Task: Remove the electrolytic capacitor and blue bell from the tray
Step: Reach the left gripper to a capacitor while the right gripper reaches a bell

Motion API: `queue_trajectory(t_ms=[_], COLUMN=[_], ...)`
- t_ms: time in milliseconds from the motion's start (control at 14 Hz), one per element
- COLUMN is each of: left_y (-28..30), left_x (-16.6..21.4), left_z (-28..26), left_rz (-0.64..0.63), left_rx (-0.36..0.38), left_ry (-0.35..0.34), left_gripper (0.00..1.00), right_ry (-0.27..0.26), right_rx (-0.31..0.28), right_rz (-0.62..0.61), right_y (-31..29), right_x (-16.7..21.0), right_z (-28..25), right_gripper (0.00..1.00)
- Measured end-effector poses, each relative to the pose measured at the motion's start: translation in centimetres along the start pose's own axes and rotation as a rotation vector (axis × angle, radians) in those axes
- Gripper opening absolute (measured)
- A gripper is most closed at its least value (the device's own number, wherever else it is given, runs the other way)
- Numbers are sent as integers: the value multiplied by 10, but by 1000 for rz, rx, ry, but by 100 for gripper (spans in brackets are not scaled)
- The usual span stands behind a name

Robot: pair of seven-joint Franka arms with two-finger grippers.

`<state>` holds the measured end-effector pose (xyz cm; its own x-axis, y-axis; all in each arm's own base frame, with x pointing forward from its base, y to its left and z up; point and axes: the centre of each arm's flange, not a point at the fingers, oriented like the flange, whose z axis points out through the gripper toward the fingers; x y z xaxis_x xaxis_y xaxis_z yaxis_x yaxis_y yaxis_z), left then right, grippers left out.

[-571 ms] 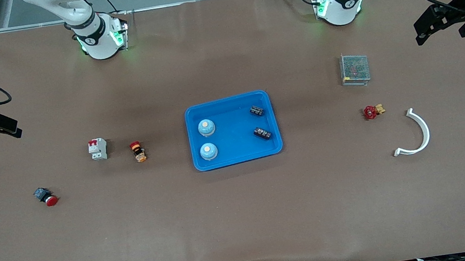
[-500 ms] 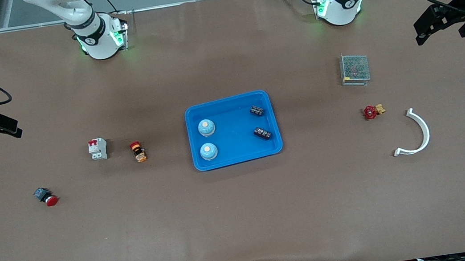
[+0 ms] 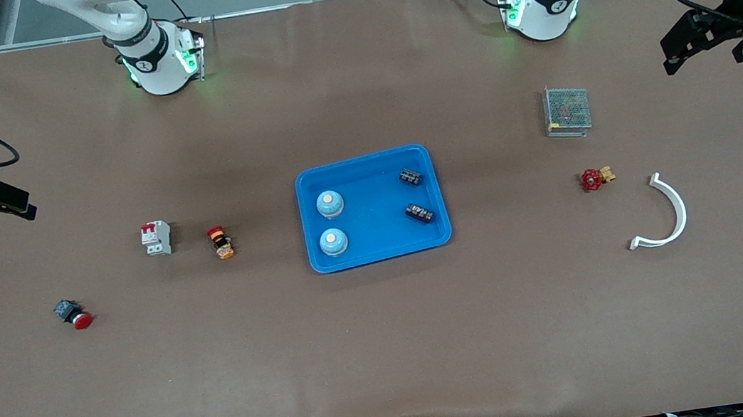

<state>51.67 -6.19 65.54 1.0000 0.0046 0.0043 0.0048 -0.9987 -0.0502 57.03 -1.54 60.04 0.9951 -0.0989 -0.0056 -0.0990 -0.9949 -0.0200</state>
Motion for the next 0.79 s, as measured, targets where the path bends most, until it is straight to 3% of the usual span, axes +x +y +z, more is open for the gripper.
queue_trajectory(t_ms=[429, 786], left_y=[55, 119], left_x=[12, 13], left_z=[61, 147], left_rz=[-51, -202], left_rx=[21, 24], left_ry=[-117, -97], left_gripper=[100, 100], right_ry=[-35, -42], right_rx=[22, 64], right_rz=[14, 156], right_y=[-4, -73], right_x=[12, 13], right_z=[33, 104], right_gripper=[100, 100])
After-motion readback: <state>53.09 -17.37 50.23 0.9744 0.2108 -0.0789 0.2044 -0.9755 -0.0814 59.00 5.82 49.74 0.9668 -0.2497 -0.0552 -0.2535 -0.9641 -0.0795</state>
